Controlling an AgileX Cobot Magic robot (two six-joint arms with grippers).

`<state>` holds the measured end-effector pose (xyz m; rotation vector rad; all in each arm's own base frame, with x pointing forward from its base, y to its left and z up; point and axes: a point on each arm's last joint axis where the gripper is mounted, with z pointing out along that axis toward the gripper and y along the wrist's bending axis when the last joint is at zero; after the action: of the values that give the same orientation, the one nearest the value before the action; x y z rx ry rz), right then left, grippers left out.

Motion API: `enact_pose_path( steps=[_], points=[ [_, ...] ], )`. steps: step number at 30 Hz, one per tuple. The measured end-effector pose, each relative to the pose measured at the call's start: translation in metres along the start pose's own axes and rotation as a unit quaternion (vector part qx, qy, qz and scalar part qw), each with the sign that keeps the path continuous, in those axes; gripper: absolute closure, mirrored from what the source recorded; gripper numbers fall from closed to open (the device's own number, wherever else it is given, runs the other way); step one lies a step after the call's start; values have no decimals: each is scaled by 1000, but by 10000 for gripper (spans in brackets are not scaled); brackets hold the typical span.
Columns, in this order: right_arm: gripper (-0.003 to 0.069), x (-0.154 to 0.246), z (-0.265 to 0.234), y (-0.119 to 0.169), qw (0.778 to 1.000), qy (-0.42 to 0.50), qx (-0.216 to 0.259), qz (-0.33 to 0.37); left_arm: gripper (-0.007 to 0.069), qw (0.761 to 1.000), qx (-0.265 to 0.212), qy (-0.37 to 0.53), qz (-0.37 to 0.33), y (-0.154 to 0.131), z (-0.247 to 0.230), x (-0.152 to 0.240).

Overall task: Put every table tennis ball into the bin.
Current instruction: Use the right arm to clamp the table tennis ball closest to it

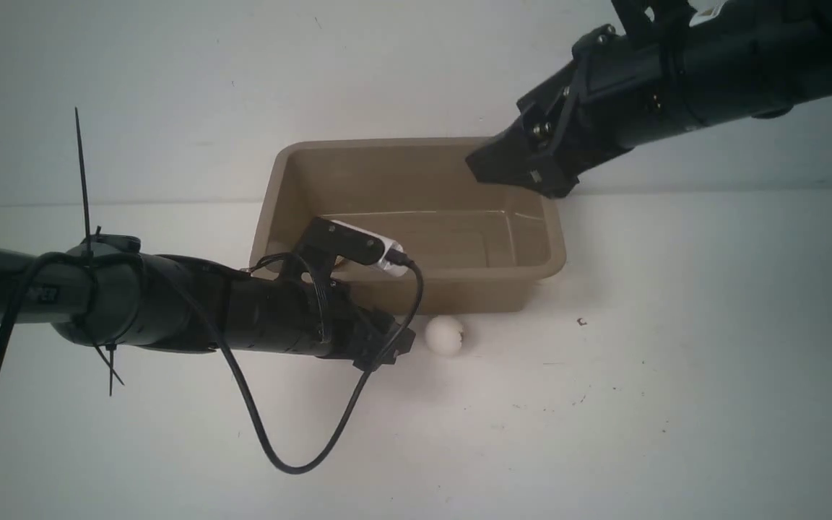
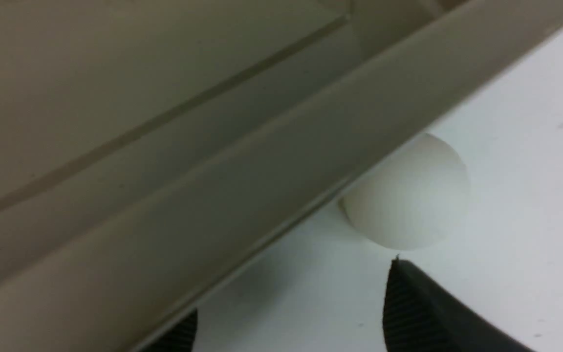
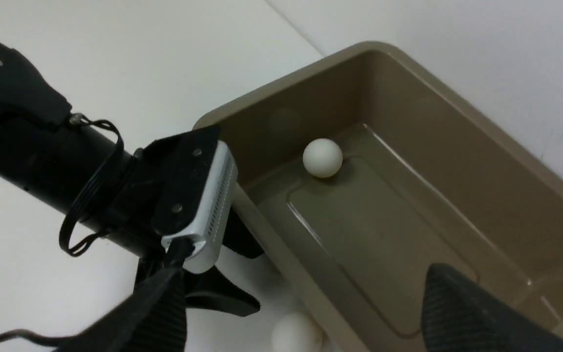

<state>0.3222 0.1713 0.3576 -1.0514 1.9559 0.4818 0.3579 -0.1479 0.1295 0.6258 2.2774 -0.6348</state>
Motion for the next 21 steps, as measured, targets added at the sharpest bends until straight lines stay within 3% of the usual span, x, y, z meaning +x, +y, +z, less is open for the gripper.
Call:
enact_pose_path(
  steps=[11, 21],
  points=[
    [71, 24, -2, -10, 991, 120, 58, 29, 197, 992, 127, -27, -2, -23, -3, -5],
    [71, 31, -4, -7, 984, 161, 48, 50, 198, 992, 129, -14, -4, -23, -3, -2]
  ],
)
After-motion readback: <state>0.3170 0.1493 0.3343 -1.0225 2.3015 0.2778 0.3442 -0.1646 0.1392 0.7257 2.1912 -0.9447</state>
